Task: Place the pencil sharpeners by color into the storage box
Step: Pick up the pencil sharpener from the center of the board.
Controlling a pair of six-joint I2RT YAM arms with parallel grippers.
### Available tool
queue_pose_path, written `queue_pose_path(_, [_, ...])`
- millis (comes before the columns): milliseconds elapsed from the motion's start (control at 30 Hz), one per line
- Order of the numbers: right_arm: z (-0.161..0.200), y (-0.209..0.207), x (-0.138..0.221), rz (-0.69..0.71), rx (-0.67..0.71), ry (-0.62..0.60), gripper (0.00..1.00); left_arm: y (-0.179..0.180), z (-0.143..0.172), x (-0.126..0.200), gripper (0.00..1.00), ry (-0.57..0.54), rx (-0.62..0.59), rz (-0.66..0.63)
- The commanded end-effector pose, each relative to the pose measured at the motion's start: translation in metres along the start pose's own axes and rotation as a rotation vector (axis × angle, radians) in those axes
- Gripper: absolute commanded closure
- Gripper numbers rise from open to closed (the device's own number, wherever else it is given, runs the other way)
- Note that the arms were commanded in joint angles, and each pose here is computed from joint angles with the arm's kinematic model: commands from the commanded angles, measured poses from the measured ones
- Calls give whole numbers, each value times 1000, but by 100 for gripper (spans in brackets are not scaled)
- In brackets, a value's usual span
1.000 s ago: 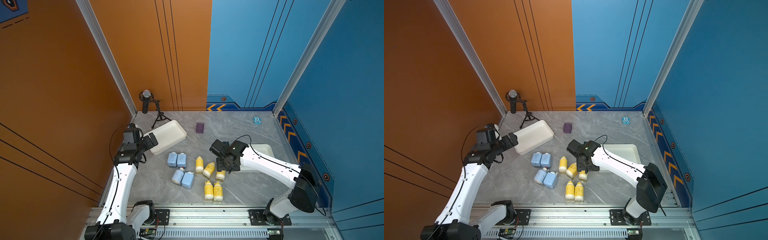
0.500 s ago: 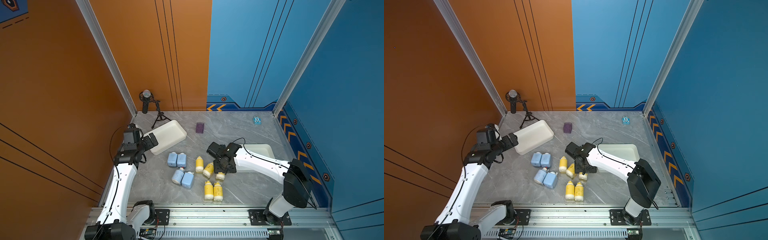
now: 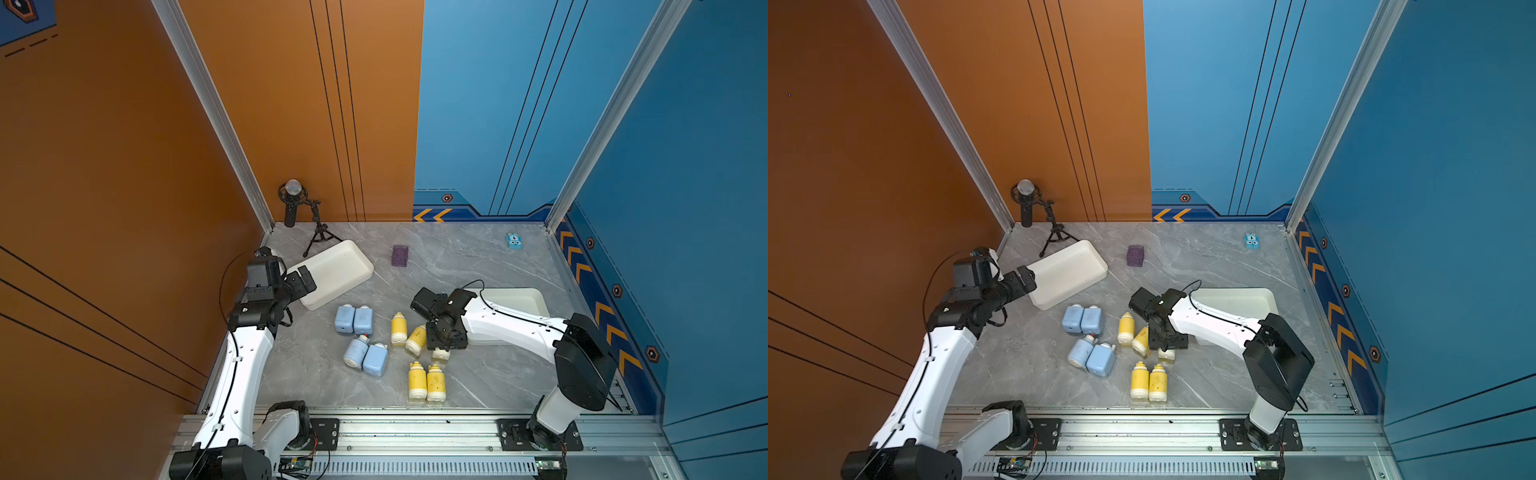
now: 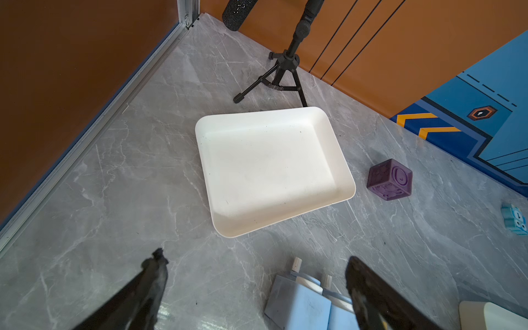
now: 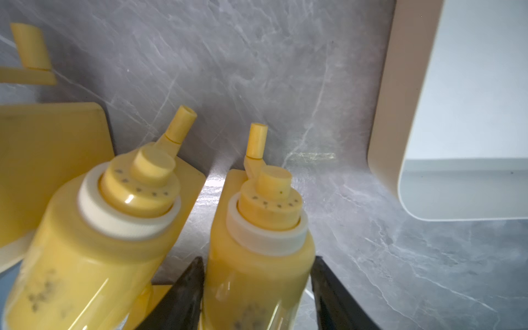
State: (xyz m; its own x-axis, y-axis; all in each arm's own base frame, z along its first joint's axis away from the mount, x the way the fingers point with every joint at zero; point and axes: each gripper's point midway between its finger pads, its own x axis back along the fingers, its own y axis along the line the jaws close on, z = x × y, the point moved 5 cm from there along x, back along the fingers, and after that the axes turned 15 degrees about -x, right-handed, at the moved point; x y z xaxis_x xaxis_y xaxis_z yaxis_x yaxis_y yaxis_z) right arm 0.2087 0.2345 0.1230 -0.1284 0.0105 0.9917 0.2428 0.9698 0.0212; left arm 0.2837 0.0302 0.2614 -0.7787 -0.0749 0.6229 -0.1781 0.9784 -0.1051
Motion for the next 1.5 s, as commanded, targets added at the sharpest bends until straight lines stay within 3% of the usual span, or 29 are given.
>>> queue_pose_path(0, [6,-2,-12,25,-1,27,43,1,6,1,2,15,10,8])
queue_pose_path(133, [8,-2,-18,33,2,37,47,1,6,0,2,17,11,8])
queue_pose_path(367, [9,-4,-10,14,3,30,64,1,7,1,2,17,11,11])
queue_pose_path(533, [9,-7,0,15,29,21,68,1,7,2,2,14,9,9])
queue_pose_path(967, [-4,-15,54,3,148,-17,72,1,7,2,2,13,6,5])
queue_pose_path(1467, [-51,-73,96,49,145,-59,73,1,7,3,2,10,2,4])
